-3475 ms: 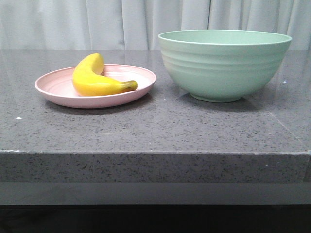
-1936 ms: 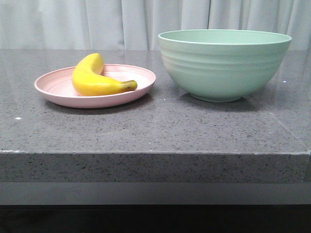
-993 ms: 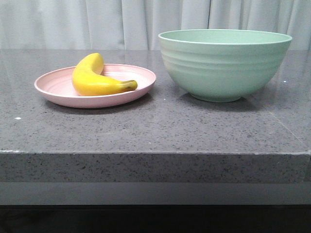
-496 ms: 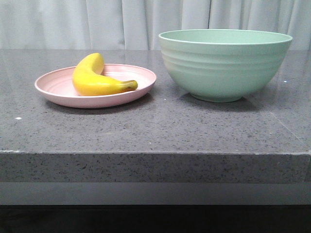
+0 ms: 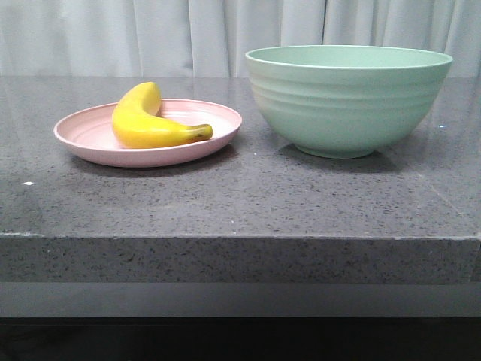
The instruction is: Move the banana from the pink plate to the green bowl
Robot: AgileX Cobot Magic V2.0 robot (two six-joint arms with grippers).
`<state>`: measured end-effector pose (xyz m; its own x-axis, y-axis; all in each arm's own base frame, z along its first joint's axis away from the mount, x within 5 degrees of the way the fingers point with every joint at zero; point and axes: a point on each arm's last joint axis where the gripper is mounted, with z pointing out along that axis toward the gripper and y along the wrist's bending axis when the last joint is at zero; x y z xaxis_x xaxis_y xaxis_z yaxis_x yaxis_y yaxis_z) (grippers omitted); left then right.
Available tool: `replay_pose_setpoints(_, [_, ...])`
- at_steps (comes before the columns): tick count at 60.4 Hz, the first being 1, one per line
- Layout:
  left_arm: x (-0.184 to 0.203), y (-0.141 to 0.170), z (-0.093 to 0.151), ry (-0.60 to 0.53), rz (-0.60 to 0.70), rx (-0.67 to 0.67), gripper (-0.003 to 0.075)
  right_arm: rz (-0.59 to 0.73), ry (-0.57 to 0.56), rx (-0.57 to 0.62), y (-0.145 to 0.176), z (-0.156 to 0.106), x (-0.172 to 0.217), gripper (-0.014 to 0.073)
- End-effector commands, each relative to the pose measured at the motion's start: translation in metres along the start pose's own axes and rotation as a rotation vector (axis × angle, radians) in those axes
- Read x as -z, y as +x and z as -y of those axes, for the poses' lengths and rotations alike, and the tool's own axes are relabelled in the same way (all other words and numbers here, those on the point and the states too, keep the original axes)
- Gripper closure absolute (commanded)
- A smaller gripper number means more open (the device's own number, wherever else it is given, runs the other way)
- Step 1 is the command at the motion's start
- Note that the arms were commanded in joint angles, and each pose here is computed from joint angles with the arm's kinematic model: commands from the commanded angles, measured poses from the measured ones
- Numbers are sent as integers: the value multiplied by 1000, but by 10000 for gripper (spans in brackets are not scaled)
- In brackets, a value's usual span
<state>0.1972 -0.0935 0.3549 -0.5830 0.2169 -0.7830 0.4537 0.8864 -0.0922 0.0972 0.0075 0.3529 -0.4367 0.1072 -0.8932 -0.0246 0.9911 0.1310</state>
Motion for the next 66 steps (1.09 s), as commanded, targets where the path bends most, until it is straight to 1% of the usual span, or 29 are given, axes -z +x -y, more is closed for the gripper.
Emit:
replay_pose_setpoints(1, [-9, -23, 6, -24, 38, 18, 103, 89, -6, 0, -14, -1, 3, 72])
replay_pose_setpoints(11, [-37, -40, 21, -53, -89, 33, 103, 89, -20, -17, -14, -3, 3, 72])
replay_pose_setpoints(16, [-52, -49, 27, -66, -135, 67, 103, 88, -25, -23, -14, -3, 3, 72])
replay_pose_setpoints(23, [-76, -61, 28, -97, -234, 132, 103, 88, -27, -25, -14, -3, 3, 72])
replay_pose_setpoints(31, [-98, -72, 29, -117, -299, 159, 103, 88, -30, -30, -14, -3, 3, 72])
replay_pose_setpoints(41, [-119, -78, 30, -134, -337, 188, 103, 88, -34, -34, -14, -4, 3, 72])
replay_pose_setpoints(47, [-130, -78, 27, -150, -349, 229, 103, 88, -39, -39, -14, -4, 3, 72])
replay_pose_setpoints(59, [-147, -73, 11, -197, -379, 326, 103, 88, -46, -48, -14, -5, 3, 72])
replay_pose_setpoints(66, [-150, -75, 8, -196, -355, 338, 103, 87, -51, -55, -14, -5, 3, 72])
